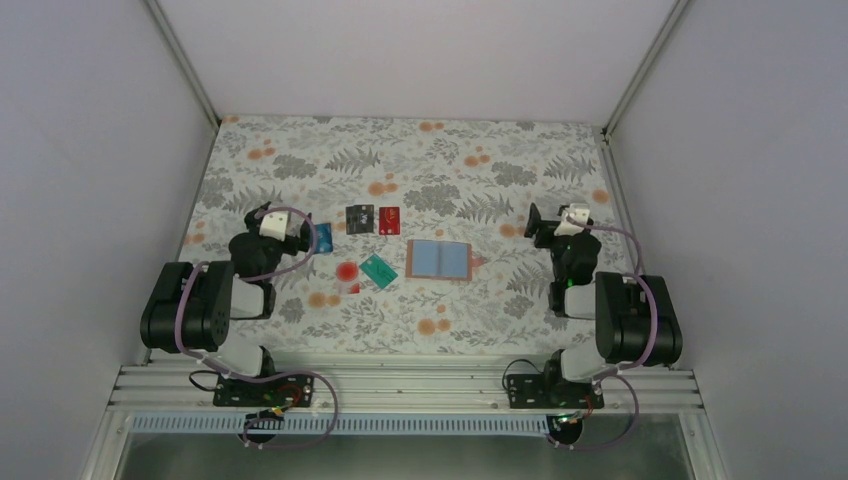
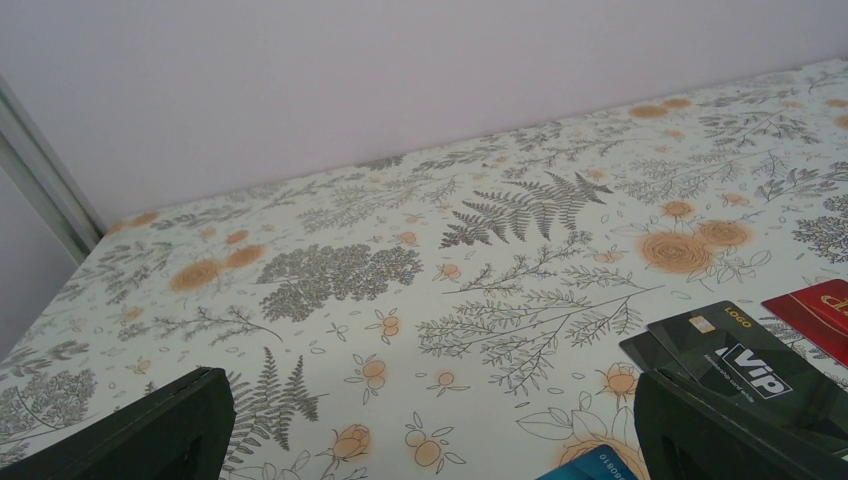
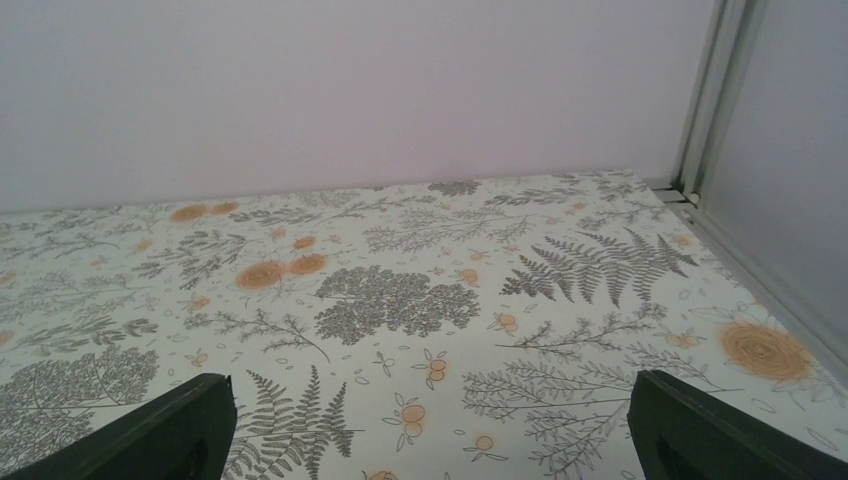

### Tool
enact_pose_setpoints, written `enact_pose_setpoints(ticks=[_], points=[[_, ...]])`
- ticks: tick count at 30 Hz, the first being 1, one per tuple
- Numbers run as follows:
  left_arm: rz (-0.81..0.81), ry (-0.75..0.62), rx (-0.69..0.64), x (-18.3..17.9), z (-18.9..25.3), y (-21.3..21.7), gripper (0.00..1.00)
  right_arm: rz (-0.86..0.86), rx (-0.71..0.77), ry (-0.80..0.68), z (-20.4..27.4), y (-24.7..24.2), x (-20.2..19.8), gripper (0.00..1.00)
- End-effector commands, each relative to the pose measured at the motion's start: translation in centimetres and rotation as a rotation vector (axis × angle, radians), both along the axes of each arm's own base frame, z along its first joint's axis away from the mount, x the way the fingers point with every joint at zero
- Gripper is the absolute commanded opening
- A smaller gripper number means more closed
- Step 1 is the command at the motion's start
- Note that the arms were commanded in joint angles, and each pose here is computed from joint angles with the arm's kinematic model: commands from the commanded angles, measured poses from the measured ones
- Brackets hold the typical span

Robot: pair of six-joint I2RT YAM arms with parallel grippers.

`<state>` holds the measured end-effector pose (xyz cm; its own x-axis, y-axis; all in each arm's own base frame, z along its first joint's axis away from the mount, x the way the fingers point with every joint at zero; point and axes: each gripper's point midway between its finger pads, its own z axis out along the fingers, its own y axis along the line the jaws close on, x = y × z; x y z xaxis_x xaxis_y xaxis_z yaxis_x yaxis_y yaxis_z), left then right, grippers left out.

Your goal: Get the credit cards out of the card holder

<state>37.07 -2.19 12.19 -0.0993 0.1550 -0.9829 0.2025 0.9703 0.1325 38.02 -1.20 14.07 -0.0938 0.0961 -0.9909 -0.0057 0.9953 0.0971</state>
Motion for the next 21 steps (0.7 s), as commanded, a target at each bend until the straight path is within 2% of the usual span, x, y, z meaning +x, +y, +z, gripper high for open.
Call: enact_pose_setpoints(ticks=[1,3,21], points=[[-0.005,-0.075,0.006,0.4,1.9,0.0,1.0,0.093,-0.063,0.006,0.4,1.6,1.2,0.99],[-0.005,-0.074,0.006,0.4,1.9,0.0,1.0,0.149,-0.081,0.007,0.6,2.6,1.6,0.99],[-0.006,-0.072,0.006,0.4,1.8,0.0,1.0,0.151,-0.081,0.009,0.5,2.6,1.6,0.99]])
